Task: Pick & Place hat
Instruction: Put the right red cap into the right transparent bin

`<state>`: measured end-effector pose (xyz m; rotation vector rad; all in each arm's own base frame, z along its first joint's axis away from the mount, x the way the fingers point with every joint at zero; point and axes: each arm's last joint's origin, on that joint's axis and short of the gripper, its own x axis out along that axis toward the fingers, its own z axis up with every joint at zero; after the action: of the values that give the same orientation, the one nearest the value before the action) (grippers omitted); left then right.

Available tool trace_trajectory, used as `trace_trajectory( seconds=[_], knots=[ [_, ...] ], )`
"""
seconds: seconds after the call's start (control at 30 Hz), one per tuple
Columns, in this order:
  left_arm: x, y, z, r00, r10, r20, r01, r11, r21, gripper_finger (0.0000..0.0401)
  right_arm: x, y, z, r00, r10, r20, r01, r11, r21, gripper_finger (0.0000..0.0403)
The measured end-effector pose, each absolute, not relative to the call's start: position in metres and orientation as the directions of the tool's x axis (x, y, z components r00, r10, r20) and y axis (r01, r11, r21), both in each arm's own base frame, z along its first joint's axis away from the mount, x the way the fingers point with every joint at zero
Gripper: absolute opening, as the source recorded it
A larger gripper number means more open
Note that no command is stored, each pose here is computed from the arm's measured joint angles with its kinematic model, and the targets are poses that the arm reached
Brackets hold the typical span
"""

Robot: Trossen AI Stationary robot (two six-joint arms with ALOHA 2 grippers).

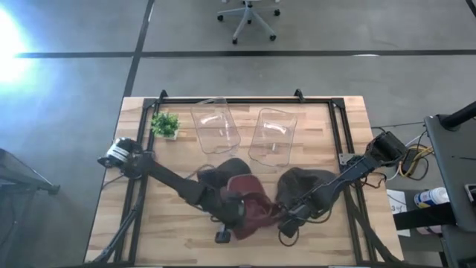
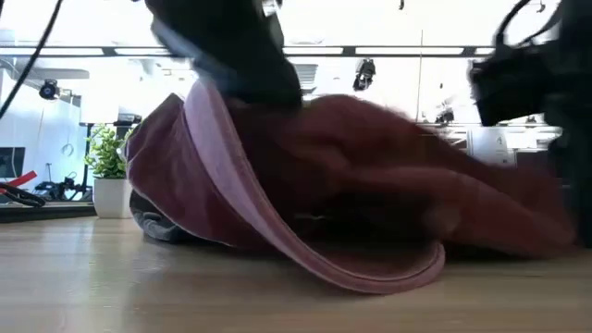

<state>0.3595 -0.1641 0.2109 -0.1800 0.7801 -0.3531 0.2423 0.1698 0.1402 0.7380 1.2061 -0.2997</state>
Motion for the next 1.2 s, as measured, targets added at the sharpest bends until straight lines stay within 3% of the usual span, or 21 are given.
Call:
trace_trajectory(
  seconds=[0.17, 0.43, 0.67, 0.83, 1.2],
  knots=[
    [0.361, -0.155, 0.248, 0.815, -0.294, -0.5, 0.203, 0.952, -0.229, 0.0, 0.234, 0.168, 0.165, 0.373, 0.144, -0.917, 0.571, 0.743, 0.349, 0.0132],
    [0.374, -0.165, 0.218, 0.783, -0.346, -0.518, 0.226, 0.932, -0.282, 0.0, 0.244, 0.171, 0.205, 0.549, 0.157, -0.821, 0.515, 0.71, 0.48, 0.0132],
    [0.375, -0.157, 0.187, 0.728, -0.193, -0.658, 0.134, 0.981, -0.14, 0.0, 0.276, 0.181, 0.181, 0.56, 0.139, -0.817, 0.489, 0.741, 0.461, 0.0132],
    [0.368, -0.153, 0.18, 0.667, -0.101, -0.738, 0.083, 0.995, -0.061, 0.0, 0.296, 0.171, 0.163, 0.574, 0.009, -0.819, 0.53, 0.758, 0.38, 0.0132],
    [0.354, -0.154, 0.17, 0.594, 0.015, -0.804, 0.003, 1.0, 0.021, 0.0, 0.311, 0.159, 0.121, 0.52, -0.088, -0.85, 0.602, 0.744, 0.291, 0.0132]
  ],
)
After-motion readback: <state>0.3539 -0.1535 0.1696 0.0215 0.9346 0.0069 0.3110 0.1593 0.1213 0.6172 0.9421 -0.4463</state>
